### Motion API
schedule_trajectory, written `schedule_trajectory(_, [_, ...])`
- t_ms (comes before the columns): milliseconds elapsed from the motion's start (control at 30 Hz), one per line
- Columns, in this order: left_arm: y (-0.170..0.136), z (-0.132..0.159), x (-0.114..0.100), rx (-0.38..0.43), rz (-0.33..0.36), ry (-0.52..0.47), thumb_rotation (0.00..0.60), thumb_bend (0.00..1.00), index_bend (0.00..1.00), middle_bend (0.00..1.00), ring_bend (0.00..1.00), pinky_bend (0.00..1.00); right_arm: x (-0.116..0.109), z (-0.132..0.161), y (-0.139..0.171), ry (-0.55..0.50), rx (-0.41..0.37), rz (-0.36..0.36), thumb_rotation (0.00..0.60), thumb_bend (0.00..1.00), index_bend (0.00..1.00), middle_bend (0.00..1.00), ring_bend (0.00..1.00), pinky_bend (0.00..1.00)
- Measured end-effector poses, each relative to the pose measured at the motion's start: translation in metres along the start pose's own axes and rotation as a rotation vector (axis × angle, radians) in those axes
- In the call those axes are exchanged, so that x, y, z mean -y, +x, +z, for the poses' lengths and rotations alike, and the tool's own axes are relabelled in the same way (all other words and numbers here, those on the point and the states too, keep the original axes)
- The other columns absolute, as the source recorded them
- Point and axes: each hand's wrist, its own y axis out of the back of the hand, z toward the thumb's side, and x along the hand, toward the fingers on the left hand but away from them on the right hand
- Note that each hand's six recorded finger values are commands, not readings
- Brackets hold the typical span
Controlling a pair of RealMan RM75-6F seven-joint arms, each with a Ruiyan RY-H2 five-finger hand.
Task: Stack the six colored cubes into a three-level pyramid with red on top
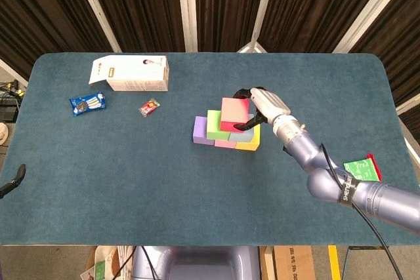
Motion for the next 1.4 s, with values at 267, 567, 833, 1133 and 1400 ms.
schedule_trajectory(267, [-0.0001, -0.0002, 0.0002, -0.004, 0.001, 0.002, 0.600, 0.35, 0.07, 0.00, 0.00, 0.00, 0.0013, 0.0000, -0.0022, -0.003, -0.013, -0.004, 0.600, 0.33, 0.42, 0.36, 0.15, 0.00])
schedule_trajectory(567, [-0.0002, -0.0002, 0.0006, -0.009, 0.000, 0.003, 0.600, 0.35, 0.08, 0.00, 0.00, 0.00, 0.0059, -0.0036, -0.0042, -0.003, -0.010, 0.011, 0.600, 0.33, 0.40, 0.34, 0.14, 0.00])
schedule_trajectory(833, [-0.0002, -0.0001, 0.0017, -0.010, -0.003, 0.007, 0.600, 0.35, 0.07, 0.00, 0.00, 0.00, 0.0085, -0.0053, -0.0058, 0.003, -0.010, 0.020, 0.600, 0.33, 0.40, 0.34, 0.14, 0.00])
schedule_trajectory(1133, [-0.0003, -0.0006, 0.0011, -0.012, 0.000, 0.010, 0.600, 0.35, 0.07, 0.00, 0.00, 0.00, 0.0087, -0.0076, -0.0068, -0.004, -0.006, 0.019, 0.600, 0.33, 0.39, 0.32, 0.13, 0.00])
schedule_trajectory(1400, [-0.0002, -0.0004, 0.0018, -0.010, 0.000, 0.014, 0.600, 0.35, 0.07, 0.00, 0.00, 0.00, 0.0092, -0.0086, -0.0068, -0.002, -0.004, 0.024, 0.600, 0.33, 0.35, 0.30, 0.10, 0.00])
